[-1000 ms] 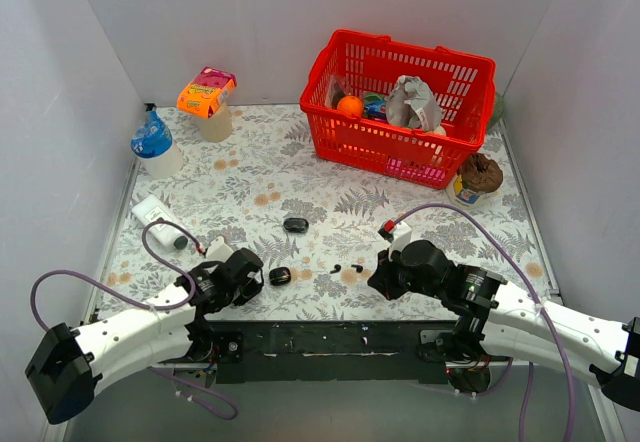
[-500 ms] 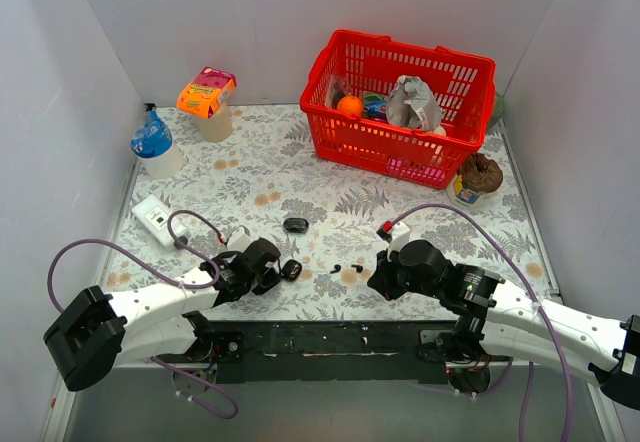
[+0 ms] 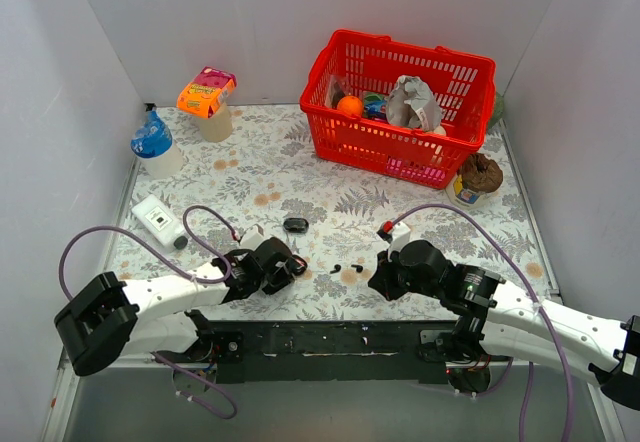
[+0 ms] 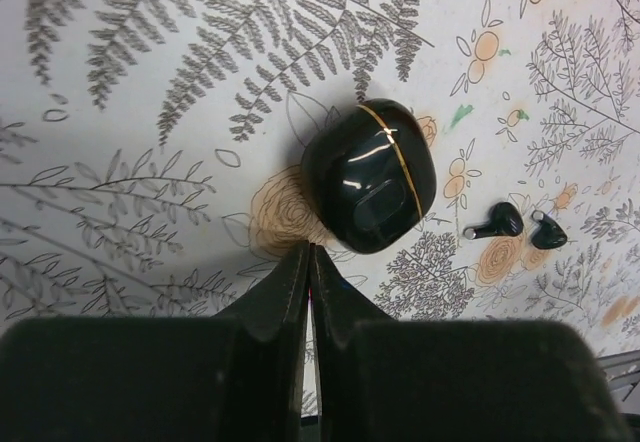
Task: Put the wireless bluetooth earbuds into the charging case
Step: Adjust the charging case at the center of the board, then pick up the charging case at the center of the board.
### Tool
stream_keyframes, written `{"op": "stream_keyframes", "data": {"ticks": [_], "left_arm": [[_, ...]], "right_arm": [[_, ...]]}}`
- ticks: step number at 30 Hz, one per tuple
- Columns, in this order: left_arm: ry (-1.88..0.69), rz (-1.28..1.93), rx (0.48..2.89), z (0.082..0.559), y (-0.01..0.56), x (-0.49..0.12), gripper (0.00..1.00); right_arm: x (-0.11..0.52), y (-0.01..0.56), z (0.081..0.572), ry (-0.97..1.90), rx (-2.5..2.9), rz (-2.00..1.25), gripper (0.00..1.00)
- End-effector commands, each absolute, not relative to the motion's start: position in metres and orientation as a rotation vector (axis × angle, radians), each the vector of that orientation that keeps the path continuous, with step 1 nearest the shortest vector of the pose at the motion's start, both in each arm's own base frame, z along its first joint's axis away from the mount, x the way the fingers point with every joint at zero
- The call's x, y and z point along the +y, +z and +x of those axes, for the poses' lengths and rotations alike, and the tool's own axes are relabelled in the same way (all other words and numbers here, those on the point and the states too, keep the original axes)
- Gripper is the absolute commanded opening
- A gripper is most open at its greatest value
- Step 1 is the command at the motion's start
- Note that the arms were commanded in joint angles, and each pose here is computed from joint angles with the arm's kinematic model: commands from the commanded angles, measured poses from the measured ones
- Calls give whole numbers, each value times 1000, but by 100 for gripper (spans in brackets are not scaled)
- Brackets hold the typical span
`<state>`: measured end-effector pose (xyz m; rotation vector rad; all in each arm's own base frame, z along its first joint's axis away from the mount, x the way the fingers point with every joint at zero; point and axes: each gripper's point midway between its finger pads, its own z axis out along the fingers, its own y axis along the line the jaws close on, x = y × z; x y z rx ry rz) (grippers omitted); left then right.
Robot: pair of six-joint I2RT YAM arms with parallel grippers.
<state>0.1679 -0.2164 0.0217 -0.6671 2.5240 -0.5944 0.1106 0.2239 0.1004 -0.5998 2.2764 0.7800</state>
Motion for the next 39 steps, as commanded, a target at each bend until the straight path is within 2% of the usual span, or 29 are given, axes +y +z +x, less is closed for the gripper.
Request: {"op": "stream_keyframes", "data": {"ticks": [1,3,4,6,7,11,15,19,27,29,39], "left_arm": [[-483,-698,2461,173,39,-194,7],[-490,-635,2424,175,56,-188,23],[-496,-604,2404,177,64,-187,53],[-491,-523,2367,182,80,-184,79],[-491,-497,2358,184,84,-184,98],[-491,-289,2359,192,94,-199,98],[-512,52,2461,186,89,-227,98],[-434,268,2499,190,84,-233,98],[-340,500,2552,199,78,-233,98],[-312,532,2577,198,73,-229,95],[-379,516,2657,200,60,-223,98]], "right_arm": [[222,110,114,787,2241,-579,7],[221,110,115,780,2233,-577,7],[220,110,115,778,2229,-575,7],[220,110,116,773,2225,-575,7],[220,109,116,766,2231,-581,7],[222,108,114,770,2241,-601,8],[221,109,113,768,2247,-612,9],[218,111,113,759,2244,-610,9],[217,109,112,755,2248,-616,9],[219,110,112,759,2248,-616,9],[216,106,113,738,2245,-638,9]]}}
